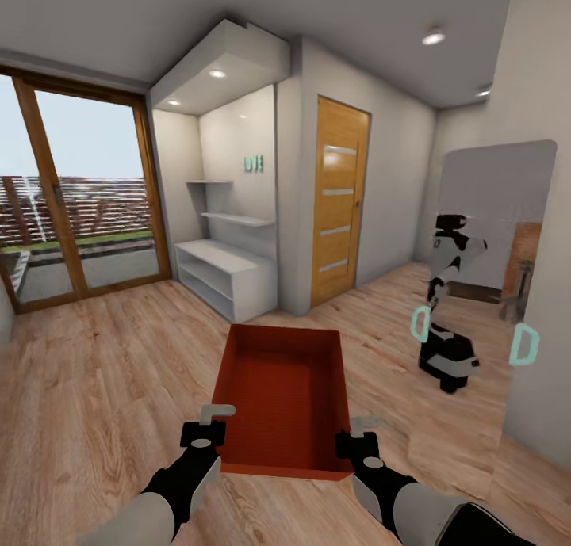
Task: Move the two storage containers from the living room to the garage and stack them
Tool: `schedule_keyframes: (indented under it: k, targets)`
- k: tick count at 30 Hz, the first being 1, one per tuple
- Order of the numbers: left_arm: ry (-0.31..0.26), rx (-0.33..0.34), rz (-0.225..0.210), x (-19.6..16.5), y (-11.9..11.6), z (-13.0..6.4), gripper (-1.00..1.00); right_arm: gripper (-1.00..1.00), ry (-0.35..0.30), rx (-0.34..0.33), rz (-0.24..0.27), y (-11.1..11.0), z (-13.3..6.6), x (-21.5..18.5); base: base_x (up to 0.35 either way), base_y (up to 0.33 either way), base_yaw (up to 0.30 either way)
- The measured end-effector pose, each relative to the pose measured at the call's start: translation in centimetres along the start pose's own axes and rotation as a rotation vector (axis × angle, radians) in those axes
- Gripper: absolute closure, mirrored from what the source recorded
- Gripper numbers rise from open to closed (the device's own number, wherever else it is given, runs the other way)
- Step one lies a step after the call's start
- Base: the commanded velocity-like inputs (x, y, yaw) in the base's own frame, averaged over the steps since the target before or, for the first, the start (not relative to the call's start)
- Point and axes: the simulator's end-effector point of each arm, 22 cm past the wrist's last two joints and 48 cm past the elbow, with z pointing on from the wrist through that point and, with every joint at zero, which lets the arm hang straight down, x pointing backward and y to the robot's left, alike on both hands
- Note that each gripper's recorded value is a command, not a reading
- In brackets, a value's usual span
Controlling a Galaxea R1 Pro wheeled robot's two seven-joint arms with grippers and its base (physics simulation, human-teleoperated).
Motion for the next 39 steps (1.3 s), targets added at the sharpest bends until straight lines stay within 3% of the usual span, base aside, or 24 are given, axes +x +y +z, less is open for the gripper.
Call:
schedule_keyframes:
  k: [39]
  targets:
    - [-0.002,0.000,0.001,-0.08,0.03,0.02,1.00,1.00,-0.002,0.001,0.002,0.03,-0.02,-0.03,0.321,0.001,0.012]
